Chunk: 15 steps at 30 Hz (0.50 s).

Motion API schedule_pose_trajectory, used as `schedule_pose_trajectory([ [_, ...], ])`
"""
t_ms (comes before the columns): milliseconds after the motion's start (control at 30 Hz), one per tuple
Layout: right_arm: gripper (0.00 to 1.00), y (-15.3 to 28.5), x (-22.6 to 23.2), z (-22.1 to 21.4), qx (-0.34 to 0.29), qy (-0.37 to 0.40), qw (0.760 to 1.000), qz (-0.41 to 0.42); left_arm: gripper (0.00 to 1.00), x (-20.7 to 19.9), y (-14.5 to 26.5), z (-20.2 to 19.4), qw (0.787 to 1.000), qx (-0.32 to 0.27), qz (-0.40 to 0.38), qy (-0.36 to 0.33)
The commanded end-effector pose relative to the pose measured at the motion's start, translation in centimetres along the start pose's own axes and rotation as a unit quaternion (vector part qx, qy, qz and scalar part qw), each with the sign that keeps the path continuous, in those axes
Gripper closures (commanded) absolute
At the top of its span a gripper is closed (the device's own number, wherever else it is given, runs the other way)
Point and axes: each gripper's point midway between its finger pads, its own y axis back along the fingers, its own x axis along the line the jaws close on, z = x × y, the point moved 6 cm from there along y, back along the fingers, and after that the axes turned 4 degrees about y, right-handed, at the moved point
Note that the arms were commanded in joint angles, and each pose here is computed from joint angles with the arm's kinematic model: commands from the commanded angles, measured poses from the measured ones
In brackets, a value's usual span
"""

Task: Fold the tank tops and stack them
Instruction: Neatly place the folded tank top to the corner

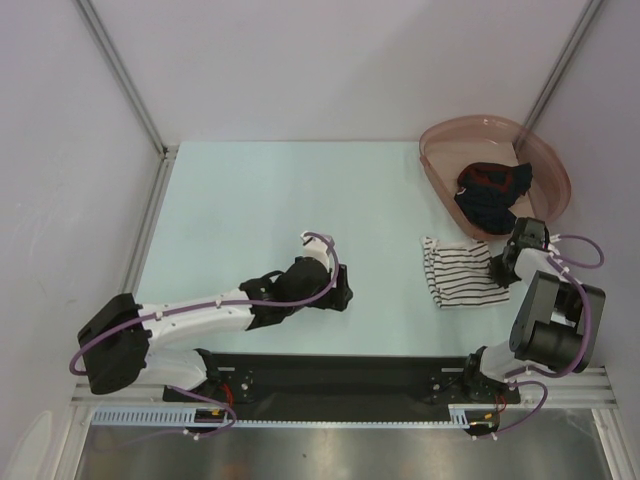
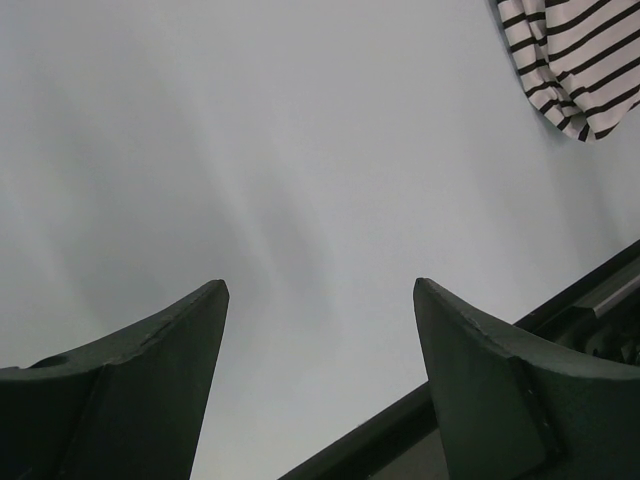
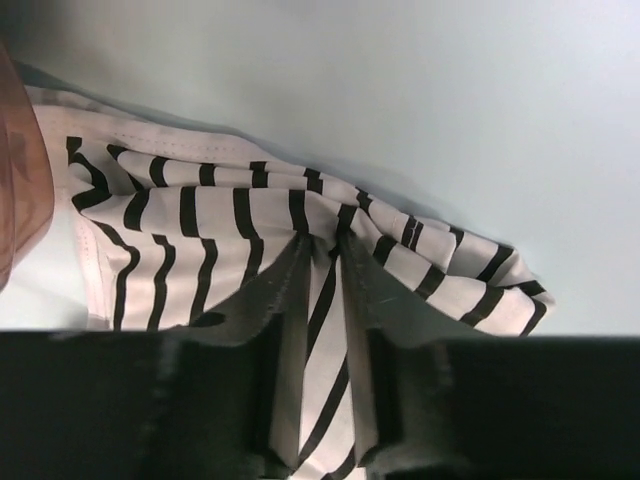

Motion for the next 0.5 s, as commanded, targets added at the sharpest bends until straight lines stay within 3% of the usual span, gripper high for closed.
schedule_pose_trajectory([
  [0, 0.74, -0.8, -4.1, 0.9, -0.030, 0.029, 0.994, -0.106, 0.19, -0.3, 0.7, 1.0, 1.000, -0.021, -0.020, -0.001],
  [67, 0.68, -0.3, -4.5, 1.3, -0.035, 0.021, 0.992, -0.117, 0.19, -0.3, 0.9, 1.1, 1.000, -0.021, -0.020, -0.002],
  [167, 0.47, 0.7, -4.6, 2.0, -0.054, 0.009, 0.993, -0.103, 0.19, -0.3, 1.1, 1.4, 1.000, -0.024, -0.020, -0.003],
  [367, 0.44, 4.2, -3.5, 4.0, -0.097, 0.022, 0.993, -0.071, 0.19, -0.1, 1.8, 1.7, 0.999, -0.030, -0.014, -0.006],
  [467, 0.33, 6.1, -2.6, 4.6, -0.115, 0.045, 0.991, -0.051, 0.18, -0.2, 2.1, 2.0, 0.999, -0.033, -0.013, -0.005],
])
